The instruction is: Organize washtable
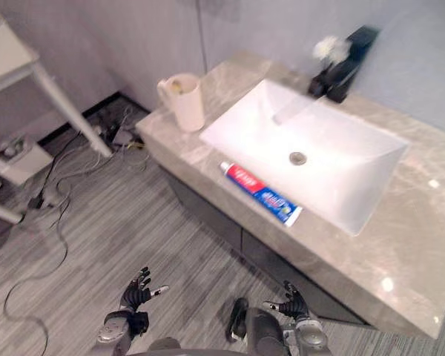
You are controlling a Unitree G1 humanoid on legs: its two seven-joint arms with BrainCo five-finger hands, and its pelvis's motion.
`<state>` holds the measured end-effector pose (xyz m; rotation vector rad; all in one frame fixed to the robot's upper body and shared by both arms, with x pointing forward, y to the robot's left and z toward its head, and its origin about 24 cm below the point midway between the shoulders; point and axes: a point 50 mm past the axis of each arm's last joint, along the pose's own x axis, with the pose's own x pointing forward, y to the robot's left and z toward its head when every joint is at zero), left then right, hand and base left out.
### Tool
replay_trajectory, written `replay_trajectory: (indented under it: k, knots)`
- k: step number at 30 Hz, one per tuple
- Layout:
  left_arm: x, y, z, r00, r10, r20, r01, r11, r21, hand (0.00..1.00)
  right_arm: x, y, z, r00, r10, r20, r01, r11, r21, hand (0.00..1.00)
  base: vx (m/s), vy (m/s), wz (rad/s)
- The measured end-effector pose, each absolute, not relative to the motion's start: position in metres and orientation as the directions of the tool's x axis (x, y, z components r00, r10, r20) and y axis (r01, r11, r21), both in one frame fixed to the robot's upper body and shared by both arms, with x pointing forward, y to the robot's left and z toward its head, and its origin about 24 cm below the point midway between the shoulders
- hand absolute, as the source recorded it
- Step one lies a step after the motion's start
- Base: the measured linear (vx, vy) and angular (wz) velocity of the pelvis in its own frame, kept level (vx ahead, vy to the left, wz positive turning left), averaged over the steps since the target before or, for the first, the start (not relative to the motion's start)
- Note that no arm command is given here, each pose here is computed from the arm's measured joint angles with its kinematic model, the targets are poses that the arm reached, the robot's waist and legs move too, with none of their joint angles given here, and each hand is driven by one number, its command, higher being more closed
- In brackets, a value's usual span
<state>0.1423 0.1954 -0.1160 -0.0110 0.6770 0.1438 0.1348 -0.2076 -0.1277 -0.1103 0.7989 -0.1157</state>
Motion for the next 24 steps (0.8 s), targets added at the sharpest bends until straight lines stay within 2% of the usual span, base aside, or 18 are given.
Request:
replay_trajectory:
  k: [7,9,15,24]
  knots:
    - [0.137,0.179,-0.119,0.765,0.12,-0.633,-0.162,0.987,-0.009,0.0,0.127,-0.214,-0.126,0.683,-0.188,-0.705,0.099,0.981,-0.166,0.0,0.22,0.163,-1.31]
    - [0.141,0.182,-0.117,0.775,0.133,-0.618,-0.164,0.986,0.006,0.0,0.12,-0.206,-0.125,0.688,-0.181,-0.703,0.113,0.983,-0.142,0.0,0.21,0.278,-0.79]
    - [0.13,0.192,-0.121,0.743,0.158,-0.65,-0.163,0.985,0.053,0.0,0.11,-0.206,-0.128,0.656,-0.203,-0.726,0.154,0.979,-0.135,0.0,0.18,0.247,-0.34]
    - [0.119,0.19,-0.129,0.708,0.159,-0.688,-0.154,0.986,0.069,0.0,0.098,-0.205,-0.139,0.6,-0.205,-0.774,0.169,0.977,-0.128,0.0,0.0,0.019,-0.05]
